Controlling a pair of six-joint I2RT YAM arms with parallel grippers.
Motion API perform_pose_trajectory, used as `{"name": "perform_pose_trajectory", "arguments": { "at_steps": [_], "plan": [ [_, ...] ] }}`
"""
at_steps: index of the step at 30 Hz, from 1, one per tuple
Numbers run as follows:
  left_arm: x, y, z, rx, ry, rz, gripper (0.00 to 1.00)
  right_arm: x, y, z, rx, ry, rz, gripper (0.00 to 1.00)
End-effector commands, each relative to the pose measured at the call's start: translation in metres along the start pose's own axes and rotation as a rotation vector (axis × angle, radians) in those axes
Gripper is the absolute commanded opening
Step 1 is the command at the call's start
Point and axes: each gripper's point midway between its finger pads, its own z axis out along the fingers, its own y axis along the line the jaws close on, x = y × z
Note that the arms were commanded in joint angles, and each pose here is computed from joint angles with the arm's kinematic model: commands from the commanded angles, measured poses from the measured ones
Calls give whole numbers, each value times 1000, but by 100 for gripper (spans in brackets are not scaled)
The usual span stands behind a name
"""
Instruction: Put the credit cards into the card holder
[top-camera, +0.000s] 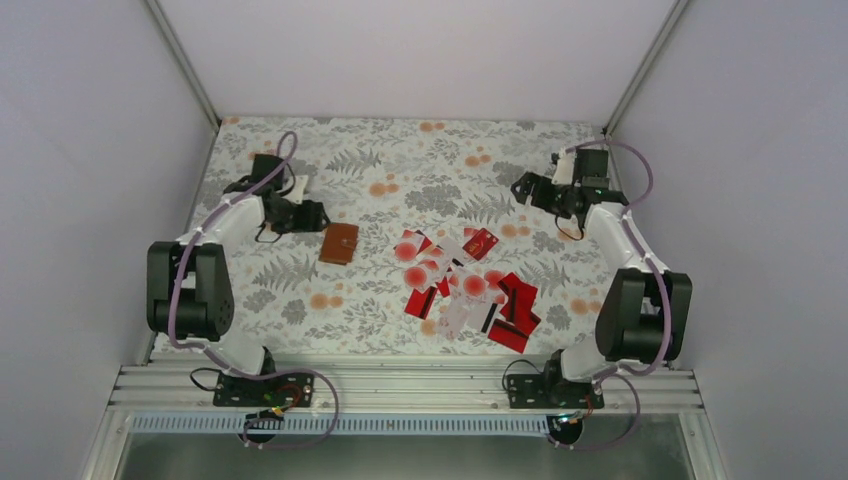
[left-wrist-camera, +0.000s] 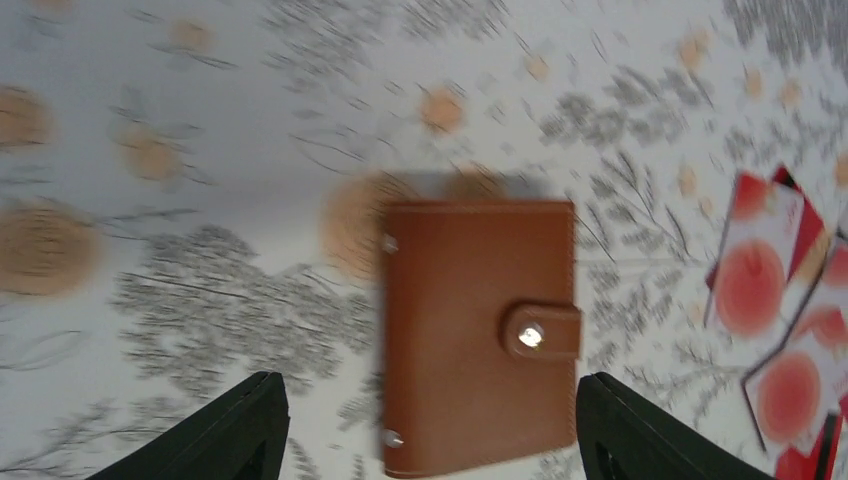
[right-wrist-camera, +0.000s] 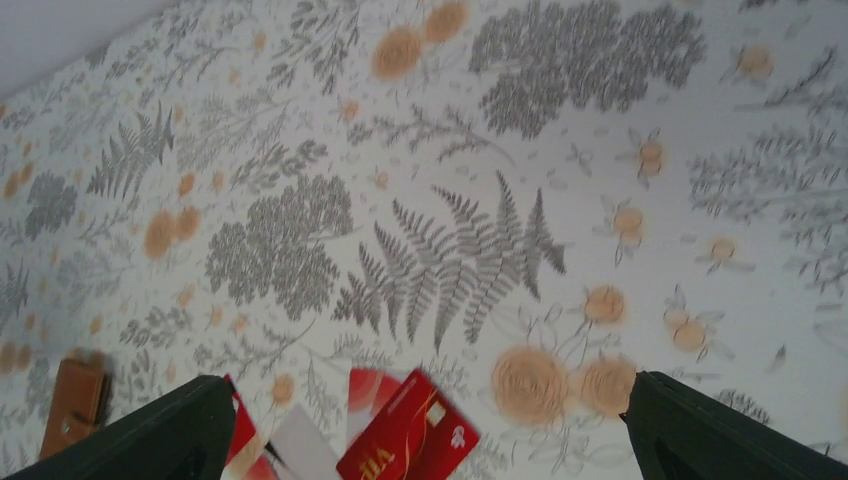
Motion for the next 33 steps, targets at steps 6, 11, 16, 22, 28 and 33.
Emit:
{"name": "perform_pose_trajectory", "arguments": {
  "at_steps": [6,11,16,22,28,33],
  "plan": [
    [51,-21,22,-105,194,75,64,30,22,-28,-54,40,3,99],
    [62,-18,19,-131,212,79,61,12,36,-60,-52,-66,-61,99],
    [72,-15,26,-131,231,78,57,-22,39,-96,37,-211,-109,99],
    [71,-10,38,-147,244,71,51,-68,51,-151,96,-441,-116,99],
    [68,-4,46,-174,249,70,45,-72,20,-174,258,-551,53,97],
    [65,0,55,-188,264,73,40,-59,22,-165,239,-492,-2,99]
  ]
}}
